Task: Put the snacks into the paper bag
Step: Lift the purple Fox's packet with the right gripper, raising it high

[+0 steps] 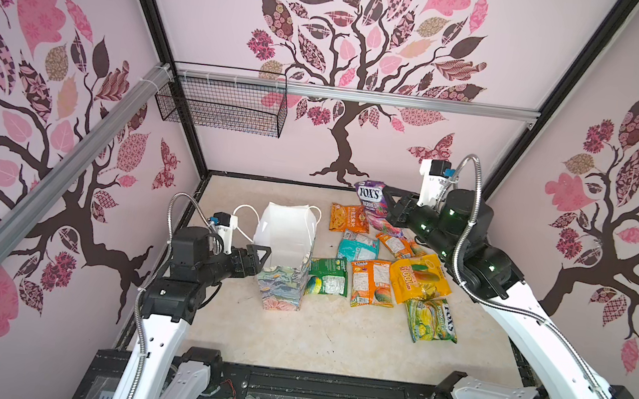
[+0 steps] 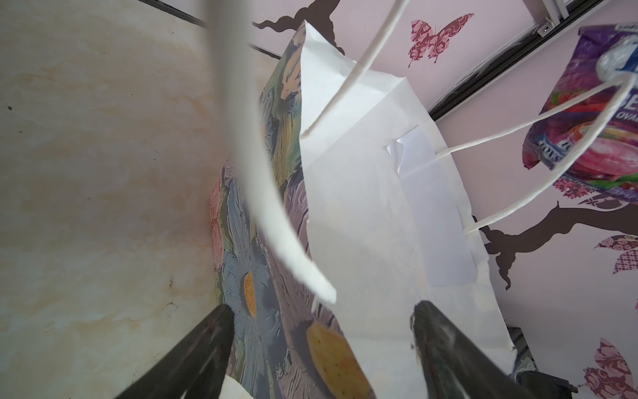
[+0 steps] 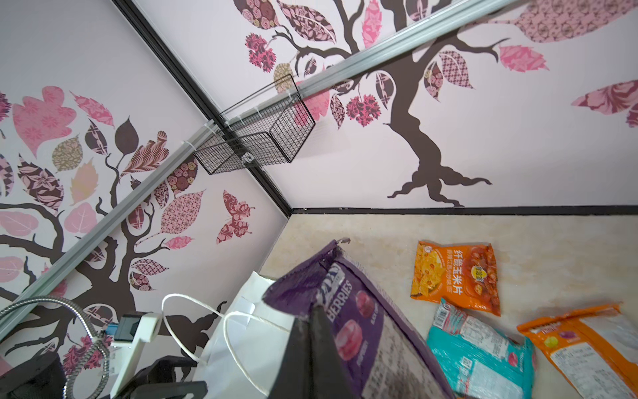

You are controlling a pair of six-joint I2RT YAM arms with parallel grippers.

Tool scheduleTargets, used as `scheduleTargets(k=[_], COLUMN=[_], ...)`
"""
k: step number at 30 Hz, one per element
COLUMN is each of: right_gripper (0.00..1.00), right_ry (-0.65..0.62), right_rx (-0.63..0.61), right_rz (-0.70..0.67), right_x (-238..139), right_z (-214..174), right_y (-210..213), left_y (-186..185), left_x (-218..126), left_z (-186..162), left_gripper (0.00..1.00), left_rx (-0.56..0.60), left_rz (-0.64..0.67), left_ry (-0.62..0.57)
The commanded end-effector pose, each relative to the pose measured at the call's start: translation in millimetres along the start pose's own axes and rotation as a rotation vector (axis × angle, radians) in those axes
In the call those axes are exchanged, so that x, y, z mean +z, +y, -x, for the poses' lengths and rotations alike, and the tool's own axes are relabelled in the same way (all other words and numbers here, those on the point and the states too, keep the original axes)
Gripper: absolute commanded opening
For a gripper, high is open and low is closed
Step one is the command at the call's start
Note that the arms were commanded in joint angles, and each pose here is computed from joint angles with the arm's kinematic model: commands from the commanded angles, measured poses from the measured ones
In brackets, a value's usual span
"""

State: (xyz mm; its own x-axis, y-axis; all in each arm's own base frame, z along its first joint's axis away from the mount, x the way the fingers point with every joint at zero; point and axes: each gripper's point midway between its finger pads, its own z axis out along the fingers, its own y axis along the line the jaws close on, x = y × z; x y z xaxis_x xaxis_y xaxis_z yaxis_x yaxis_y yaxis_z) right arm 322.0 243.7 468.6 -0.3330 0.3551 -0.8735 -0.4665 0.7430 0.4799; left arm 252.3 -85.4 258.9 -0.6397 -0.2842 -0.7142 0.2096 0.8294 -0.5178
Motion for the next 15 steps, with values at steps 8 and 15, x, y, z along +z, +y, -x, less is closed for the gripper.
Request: scheduleTargets(k=[8,15], right_gripper=[0.00,0.00], right_ry=[-0.194,-0.255], right_rx=[-0.081,-0.179], right_rz=[0.080,0.036], right_x=[6,10], right_z=[55,51], right_y=[77,134], left_y=[-2,-5], left_x=[2,2], left_z=[-2,-2], left_gripper=[0.84,0.84], left_rx=[0.021,0.023], left_rz=[-0.019,-0.037], left_ry=[-0.008,-0.009])
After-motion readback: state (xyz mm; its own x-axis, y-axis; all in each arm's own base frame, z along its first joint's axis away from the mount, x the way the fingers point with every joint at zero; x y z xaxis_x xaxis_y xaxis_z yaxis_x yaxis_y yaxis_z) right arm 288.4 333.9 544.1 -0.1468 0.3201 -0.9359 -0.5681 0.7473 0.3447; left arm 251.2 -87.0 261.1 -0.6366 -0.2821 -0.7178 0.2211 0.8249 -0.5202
